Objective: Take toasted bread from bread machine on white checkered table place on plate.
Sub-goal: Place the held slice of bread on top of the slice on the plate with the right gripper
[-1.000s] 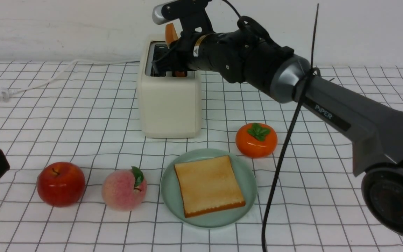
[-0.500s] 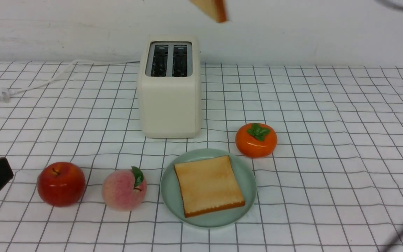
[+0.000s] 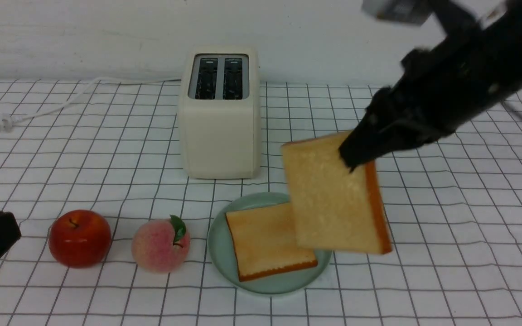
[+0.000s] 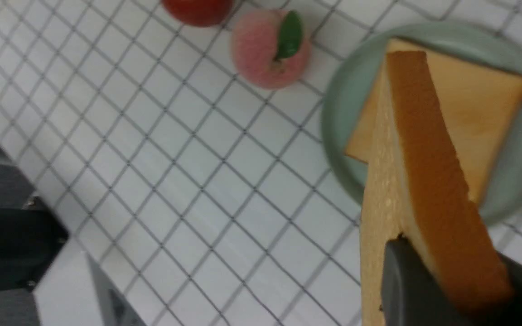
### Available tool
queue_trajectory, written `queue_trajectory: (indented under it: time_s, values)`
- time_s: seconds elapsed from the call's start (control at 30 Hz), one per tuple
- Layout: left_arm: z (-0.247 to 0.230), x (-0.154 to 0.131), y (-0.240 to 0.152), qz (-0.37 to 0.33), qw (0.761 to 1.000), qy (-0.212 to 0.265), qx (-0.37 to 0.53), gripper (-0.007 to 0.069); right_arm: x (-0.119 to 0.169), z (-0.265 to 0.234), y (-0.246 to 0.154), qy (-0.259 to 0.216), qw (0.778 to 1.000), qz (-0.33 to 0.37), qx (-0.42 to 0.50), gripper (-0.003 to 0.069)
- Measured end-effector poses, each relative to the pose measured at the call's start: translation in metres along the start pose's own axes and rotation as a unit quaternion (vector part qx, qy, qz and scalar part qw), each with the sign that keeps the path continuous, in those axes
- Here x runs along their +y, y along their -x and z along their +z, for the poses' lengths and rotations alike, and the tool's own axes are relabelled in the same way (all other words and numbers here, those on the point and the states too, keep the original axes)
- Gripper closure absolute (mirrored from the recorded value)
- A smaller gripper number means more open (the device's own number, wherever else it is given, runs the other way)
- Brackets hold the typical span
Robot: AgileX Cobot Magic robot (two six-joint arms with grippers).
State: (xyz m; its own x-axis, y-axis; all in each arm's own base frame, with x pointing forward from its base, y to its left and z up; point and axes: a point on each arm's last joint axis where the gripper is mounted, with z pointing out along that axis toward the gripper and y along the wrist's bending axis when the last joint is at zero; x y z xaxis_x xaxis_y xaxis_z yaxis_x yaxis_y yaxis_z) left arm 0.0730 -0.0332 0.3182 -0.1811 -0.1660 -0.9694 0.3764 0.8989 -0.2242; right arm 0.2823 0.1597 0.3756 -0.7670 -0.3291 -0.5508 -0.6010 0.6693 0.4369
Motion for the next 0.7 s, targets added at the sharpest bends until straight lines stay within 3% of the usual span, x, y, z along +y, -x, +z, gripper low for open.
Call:
queue_trajectory:
  time_s: [0.07,0.3,0.53,0.7]
  values:
    - [0.000,0.000,0.000,-0.001,1.000,0.000,0.000,0.0638,-0.016,0.040,-0.008,0.058,0.998,0.024,-0.022,0.0534]
    - [0.000,0.000,0.000,-0.003,1.000,-0.001,0.000,0.0638,-0.056,0.110,-0.001,0.102,0.987,0.098,-0.082,0.0534]
    - [0.000,0.000,0.000,-0.003,1.000,-0.001,0.001,0.0638,-0.090,0.147,-0.004,0.050,0.984,0.139,-0.101,0.0527]
    - [0.000,0.000,-0.001,-0.003,1.000,-0.001,0.003,0.0634,-0.095,0.149,-0.005,0.022,0.988,0.121,-0.099,0.0372]
